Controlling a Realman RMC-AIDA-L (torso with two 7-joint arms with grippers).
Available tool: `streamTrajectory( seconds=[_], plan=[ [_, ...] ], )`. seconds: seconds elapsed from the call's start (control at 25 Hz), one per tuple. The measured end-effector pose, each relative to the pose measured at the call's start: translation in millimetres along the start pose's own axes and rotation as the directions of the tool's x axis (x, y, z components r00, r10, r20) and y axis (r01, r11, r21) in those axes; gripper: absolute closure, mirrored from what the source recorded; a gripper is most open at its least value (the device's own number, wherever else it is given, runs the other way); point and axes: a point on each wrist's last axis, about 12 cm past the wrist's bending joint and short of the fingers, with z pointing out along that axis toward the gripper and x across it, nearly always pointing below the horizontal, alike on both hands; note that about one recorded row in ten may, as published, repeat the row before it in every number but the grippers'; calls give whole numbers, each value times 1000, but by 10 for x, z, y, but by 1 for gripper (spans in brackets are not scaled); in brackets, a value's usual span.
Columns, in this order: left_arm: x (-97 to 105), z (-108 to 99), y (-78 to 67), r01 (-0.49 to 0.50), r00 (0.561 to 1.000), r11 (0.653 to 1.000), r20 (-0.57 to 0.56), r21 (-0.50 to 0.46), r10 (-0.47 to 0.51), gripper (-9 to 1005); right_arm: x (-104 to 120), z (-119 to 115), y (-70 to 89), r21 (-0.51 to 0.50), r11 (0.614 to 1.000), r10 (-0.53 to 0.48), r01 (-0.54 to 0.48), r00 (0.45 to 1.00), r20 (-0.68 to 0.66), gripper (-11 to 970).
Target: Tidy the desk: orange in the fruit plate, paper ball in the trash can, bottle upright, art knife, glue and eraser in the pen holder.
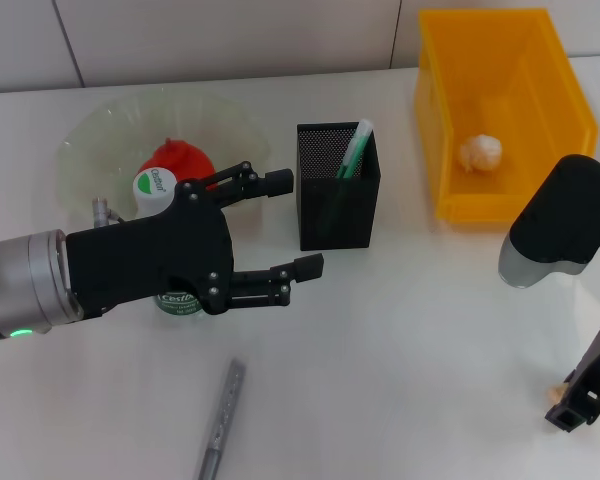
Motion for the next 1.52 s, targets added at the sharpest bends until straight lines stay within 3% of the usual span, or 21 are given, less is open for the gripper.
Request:
streamTrajectory(
  seconds=[0.64, 0.84, 1.2, 1.52],
  plan=[
    [-1, 1, 1, -1, 1000, 1000, 0, 0, 1, 135, -128, -237, -26, 84, 996, -24, 14, 992, 124, 530],
    [3, -4, -3, -4, 1000, 1000, 0, -1, 4, 135, -229, -422, -66, 157, 988, -46, 9, 972, 230, 532],
    [3, 11, -6, -7, 1000, 1000, 0, 4, 7, 135, -411, -813, -198, 320, 946, -103, -51, 889, 446, 534],
    [0, 28, -8, -8, 1000, 1000, 1, 10, 8, 135, -592, -983, -311, 403, 908, -164, -115, 787, 595, 535]
  ],
)
